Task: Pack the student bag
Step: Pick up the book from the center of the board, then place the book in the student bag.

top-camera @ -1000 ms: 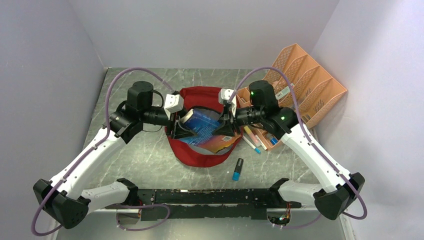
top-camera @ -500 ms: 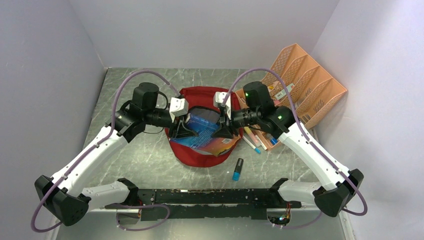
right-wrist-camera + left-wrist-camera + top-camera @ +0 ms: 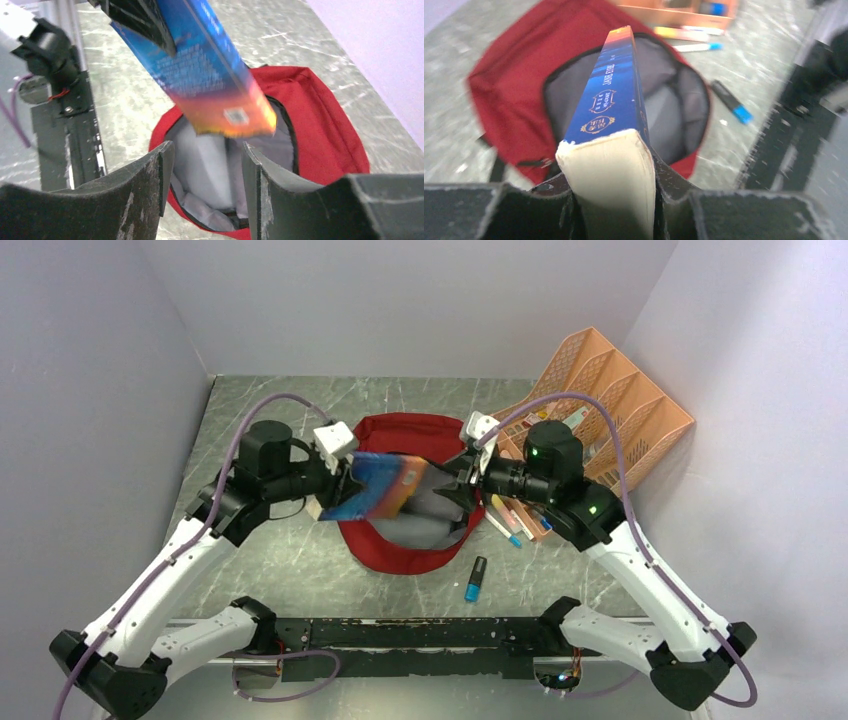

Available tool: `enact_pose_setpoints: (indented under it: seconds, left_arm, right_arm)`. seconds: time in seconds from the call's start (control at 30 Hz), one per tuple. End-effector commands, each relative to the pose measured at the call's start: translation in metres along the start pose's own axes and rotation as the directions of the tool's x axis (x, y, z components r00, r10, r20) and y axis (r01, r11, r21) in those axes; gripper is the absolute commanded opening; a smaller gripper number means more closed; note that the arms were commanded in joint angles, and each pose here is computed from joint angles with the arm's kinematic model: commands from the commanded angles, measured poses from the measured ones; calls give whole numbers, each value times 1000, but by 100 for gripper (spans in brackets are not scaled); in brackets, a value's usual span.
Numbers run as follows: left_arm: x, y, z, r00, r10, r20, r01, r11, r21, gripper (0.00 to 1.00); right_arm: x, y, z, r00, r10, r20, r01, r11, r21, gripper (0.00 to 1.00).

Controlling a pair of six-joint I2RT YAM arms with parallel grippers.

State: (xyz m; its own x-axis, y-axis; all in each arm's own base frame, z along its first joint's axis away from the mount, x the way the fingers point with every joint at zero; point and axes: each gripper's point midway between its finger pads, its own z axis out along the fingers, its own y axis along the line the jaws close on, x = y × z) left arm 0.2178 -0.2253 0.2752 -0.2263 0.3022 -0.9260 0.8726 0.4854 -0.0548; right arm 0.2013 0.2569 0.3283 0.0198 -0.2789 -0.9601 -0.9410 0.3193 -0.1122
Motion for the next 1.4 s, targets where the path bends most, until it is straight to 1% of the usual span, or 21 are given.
enact_pose_setpoints:
  seconds: [0.0,0.1,0.13,0.17,0.2,0.33,0.37,0.4,0.43,0.47,0.5,0.57,0.7,0.83,0.87,0.97,1.1,1.3,1.37]
  left_arm:
    - [-64,61,-43,975,14,222,67,933,-354,5]
    - [-72,85,-66,968,-17,252,145,853,-501,5]
    - [-75,89,-73,965,-18,260,157,834,-528,5]
    - [-77,97,-82,964,-15,266,172,797,-579,5]
    - [-79,99,-87,957,-37,289,209,778,-592,5]
    - [-78,105,-101,949,-58,311,255,723,-642,5]
    - [-75,109,-106,946,-71,317,276,693,-666,5]
    - [-71,114,-113,939,-93,331,310,649,-695,5]
    - [-65,119,-120,932,-115,344,341,599,-724,5]
    - [-60,123,-125,929,-131,345,356,563,-746,5]
    - [-55,125,-128,926,-146,349,371,532,-761,5]
    - [-49,126,-135,921,-162,353,385,495,-779,5]
    - [-47,122,-145,918,-154,366,393,483,-782,5]
    - [-45,120,-151,919,-151,364,390,478,-787,5]
    - [-43,119,-151,919,-154,362,390,477,-788,5]
    - [-41,119,-151,917,-159,365,395,476,-786,5]
    - [-41,118,-150,916,-162,367,398,475,-785,5]
    - [-38,118,-151,920,-166,355,390,471,-791,5]
    - [-38,118,-152,920,-167,355,391,468,-792,5]
  right_arm:
    - [2,-33,-6,998,48,36,-55,976,213,56]
    - [18,-41,-2,999,51,-9,-47,968,247,56]
    - [23,-41,2,999,47,-23,-40,970,239,57]
    - [29,-39,6,999,26,-34,-19,976,218,56]
    - [33,-38,11,999,5,-34,2,980,199,57]
    - [56,-29,38,996,-66,-57,73,988,135,54]
    - [62,-28,46,993,-87,-81,97,987,130,54]
    - [72,-25,55,986,-116,-119,129,986,108,54]
    - [82,-22,65,976,-145,-161,161,983,91,54]
    - [95,-23,72,960,-176,-219,200,976,91,54]
    - [108,-21,81,941,-207,-268,234,970,73,54]
    - [129,-24,94,908,-248,-337,281,958,54,54]
    - [153,-38,112,864,-296,-407,349,935,60,55]
    - [171,-54,121,809,-351,-471,433,898,75,66]
    - [175,-56,123,798,-359,-484,444,893,70,67]
    - [189,-56,130,772,-373,-515,449,893,27,68]
    - [201,-50,139,766,-379,-519,432,902,-21,68]
    - [225,-51,143,730,-388,-562,439,897,-49,69]
    - [235,-57,144,706,-385,-594,454,890,-38,69]
